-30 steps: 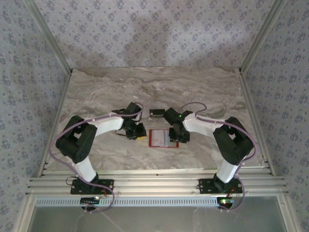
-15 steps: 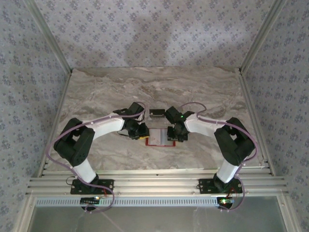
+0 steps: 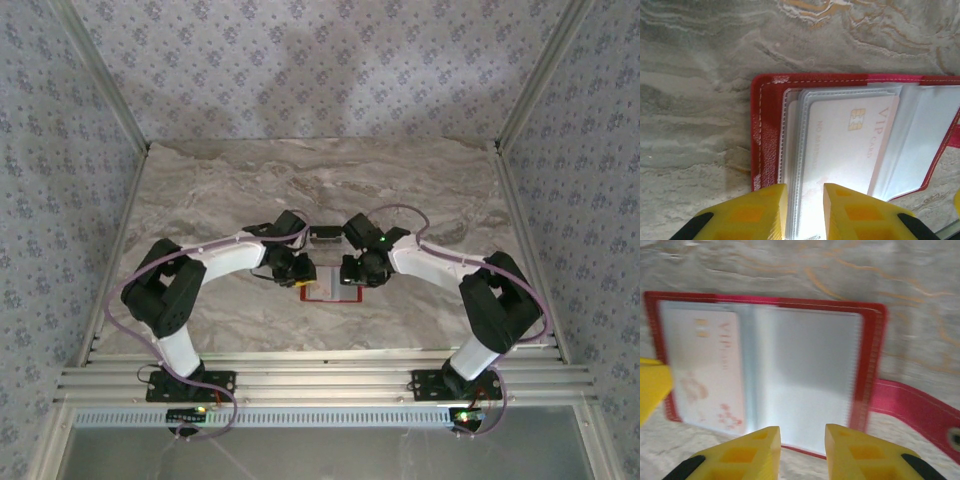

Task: Take the credit cards out of the card holder

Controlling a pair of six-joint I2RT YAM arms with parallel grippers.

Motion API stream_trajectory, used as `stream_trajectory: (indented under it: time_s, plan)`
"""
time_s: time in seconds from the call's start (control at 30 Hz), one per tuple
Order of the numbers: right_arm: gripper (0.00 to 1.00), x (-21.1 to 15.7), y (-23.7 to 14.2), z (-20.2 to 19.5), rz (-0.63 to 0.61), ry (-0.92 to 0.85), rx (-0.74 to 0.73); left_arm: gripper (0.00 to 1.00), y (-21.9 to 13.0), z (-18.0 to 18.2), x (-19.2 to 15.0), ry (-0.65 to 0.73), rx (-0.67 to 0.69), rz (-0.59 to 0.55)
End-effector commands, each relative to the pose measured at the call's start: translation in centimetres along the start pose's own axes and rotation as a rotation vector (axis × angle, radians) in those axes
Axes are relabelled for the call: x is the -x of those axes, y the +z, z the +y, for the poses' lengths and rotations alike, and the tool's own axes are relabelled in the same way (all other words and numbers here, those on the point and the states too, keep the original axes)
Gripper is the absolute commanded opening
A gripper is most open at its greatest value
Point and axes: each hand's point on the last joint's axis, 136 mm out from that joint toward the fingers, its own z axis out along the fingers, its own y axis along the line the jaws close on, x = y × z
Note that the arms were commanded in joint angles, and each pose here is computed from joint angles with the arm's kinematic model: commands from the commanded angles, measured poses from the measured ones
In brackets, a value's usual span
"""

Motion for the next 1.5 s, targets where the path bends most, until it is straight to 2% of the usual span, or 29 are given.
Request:
stream_trajectory:
  time_s: [0.0, 0.27, 0.4, 0.83, 1.1, 1.47]
  plan:
    - [0.29, 0.8, -0.3, 4.0, 0.004, -0.048, 0.173, 0.27, 0.0, -0.4, 0.2, 0.021, 0.004, 0.003]
    - [0.27, 1.6, 1.6, 5.7, 0.043, -0.042, 0.227, 0.26, 0.6, 0.9, 0.3, 0.032, 0.088, 0.022]
    - [0.27, 1.6, 2.1, 6.1, 0.054, -0.043, 0.247, 0.23, 0.9, 1.5, 0.2, 0.035, 0.111, 0.034]
    - [0.27, 0.9, 4.2, 4.4, 0.087, -0.045, 0.169, 0.2, 1.3, 2.0, -0.2, 0.037, 0.123, 0.049]
    - [0.27, 1.0, 3.3, 3.2, 0.06, -0.062, 0.082, 0.2, 1.2, 2.0, -0.3, 0.039, 0.124, 0.051]
    - [0.27, 1.3, 2.1, 4.1, 0.037, -0.073, 0.118, 0.2, 0.9, 1.9, -0.2, 0.039, 0.121, 0.043]
